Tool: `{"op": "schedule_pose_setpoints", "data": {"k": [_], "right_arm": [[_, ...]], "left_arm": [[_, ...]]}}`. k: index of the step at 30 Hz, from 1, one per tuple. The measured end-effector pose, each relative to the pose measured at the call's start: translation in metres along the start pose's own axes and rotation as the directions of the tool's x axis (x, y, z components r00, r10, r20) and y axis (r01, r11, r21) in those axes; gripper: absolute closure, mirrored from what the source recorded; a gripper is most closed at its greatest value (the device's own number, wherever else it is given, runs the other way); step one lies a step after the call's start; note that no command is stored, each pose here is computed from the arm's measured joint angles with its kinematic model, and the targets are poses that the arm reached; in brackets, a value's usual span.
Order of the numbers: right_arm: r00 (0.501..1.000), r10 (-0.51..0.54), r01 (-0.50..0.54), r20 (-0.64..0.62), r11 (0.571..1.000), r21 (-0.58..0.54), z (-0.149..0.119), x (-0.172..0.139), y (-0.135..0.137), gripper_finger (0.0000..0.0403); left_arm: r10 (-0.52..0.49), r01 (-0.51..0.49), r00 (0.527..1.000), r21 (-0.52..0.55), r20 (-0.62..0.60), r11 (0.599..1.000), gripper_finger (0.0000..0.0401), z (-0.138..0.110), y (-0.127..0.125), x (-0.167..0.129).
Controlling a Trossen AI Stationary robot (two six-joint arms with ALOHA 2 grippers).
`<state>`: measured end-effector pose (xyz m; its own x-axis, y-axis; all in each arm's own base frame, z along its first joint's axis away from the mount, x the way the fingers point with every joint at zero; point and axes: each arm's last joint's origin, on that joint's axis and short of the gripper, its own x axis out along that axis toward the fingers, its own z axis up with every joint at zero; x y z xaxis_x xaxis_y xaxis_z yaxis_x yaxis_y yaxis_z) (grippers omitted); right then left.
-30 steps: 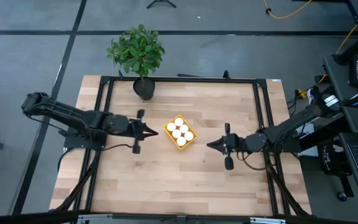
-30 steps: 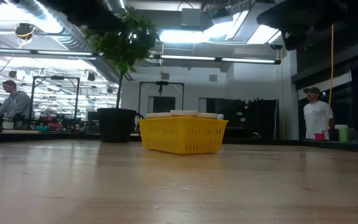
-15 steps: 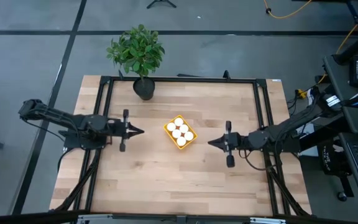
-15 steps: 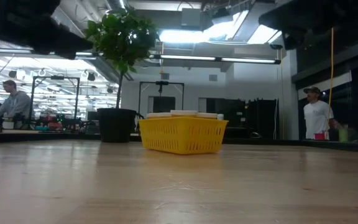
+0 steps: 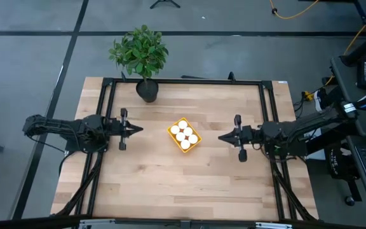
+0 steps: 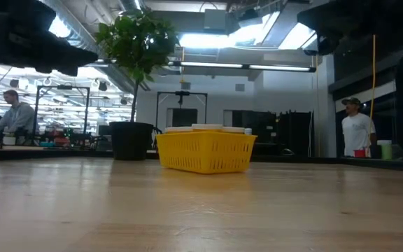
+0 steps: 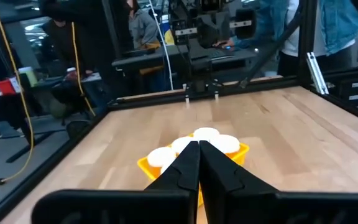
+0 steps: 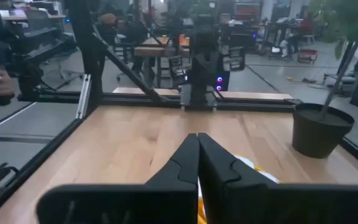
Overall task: Pick and place pill bottles into a basket
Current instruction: Return to Home Position
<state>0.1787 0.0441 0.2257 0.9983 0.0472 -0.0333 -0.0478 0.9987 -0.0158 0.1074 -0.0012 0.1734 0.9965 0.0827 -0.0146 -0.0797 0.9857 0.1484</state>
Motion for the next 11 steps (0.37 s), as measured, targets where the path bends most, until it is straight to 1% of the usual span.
{"op": "schedule_pose_setpoints", "data": {"k": [3, 6, 9, 11], "right_arm": [[1.0, -0.011, 0.011, -0.013, 1.0, -0.003, 0.003, -0.008, -0.005, 0.0401], [0.999, -0.025, 0.025, -0.046, 1.0, -0.01, 0.002, -0.016, -0.009, 0.0401], [0.998, -0.04, 0.038, -0.051, 0.999, -0.033, 0.004, -0.023, -0.013, 0.0401], [0.998, -0.054, 0.053, -0.03, 0.998, -0.036, 0.004, -0.028, -0.016, 0.0401]], "left_arm": [[-0.002, 0.002, 1.0, -0.003, 0.004, 1.0, 0.04, -0.007, 0.001, -0.001], [0.016, -0.016, 1.0, -0.005, -0.006, 1.0, 0.0399, -0.008, 0.003, -0.002], [0.038, -0.038, 0.999, -0.005, -0.003, 0.999, 0.04, -0.008, 0.006, -0.002], [0.041, -0.042, 0.999, -0.006, -0.008, 0.999, 0.04, -0.009, 0.007, -0.002]]}}
